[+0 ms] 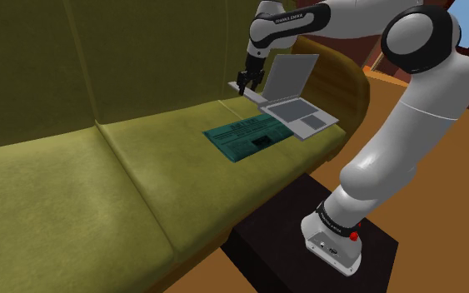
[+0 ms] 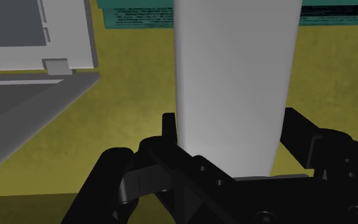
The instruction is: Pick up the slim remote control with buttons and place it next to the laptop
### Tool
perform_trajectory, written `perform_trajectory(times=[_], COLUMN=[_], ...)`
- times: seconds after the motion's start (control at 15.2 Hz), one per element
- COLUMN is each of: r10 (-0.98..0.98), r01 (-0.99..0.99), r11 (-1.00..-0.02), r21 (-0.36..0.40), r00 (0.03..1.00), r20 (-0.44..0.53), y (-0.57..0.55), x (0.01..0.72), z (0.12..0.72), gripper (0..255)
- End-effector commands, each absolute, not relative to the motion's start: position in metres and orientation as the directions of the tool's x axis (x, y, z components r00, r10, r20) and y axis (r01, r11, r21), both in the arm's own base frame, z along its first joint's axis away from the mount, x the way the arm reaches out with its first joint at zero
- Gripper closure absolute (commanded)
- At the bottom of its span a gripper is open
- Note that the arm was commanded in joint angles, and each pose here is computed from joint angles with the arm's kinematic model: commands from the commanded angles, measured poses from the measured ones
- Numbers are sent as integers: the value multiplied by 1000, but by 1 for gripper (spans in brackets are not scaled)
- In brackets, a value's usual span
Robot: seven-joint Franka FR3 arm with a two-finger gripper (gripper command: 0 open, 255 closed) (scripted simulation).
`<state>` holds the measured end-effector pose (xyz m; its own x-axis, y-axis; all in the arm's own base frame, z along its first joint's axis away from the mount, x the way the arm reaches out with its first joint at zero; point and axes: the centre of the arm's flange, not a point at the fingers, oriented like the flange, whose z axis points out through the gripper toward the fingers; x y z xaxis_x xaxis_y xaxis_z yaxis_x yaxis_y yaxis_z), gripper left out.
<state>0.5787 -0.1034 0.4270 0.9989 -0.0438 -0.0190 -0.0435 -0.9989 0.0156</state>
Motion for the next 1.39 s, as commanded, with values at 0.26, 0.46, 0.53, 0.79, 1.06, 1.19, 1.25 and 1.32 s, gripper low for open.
perform_trajectory(times=[0.26,0.46,0.53,0.79,1.06,1.19,1.25,1.32], r10=[-44,-44,-44,-44,-44,-44,-44,-44], r01=[-43,-43,-43,-43,-43,-43,-43,-43], r11=[-999,-999,-999,-999,-999,-999,-999,-999], r21=[16,16,16,16,16,16,16,16], r00=[999,999,999,999,999,999,999,999], r20=[-18,-18,-18,-18,-18,-18,-18,-18], y=[-103,-103,-103,-103,-103,-103,-103,-103], x=[579,579,579,579,579,579,579,579], z=[396,380,375,354,343,343,343,343], gripper=[255,255,255,255,255,255,255,255])
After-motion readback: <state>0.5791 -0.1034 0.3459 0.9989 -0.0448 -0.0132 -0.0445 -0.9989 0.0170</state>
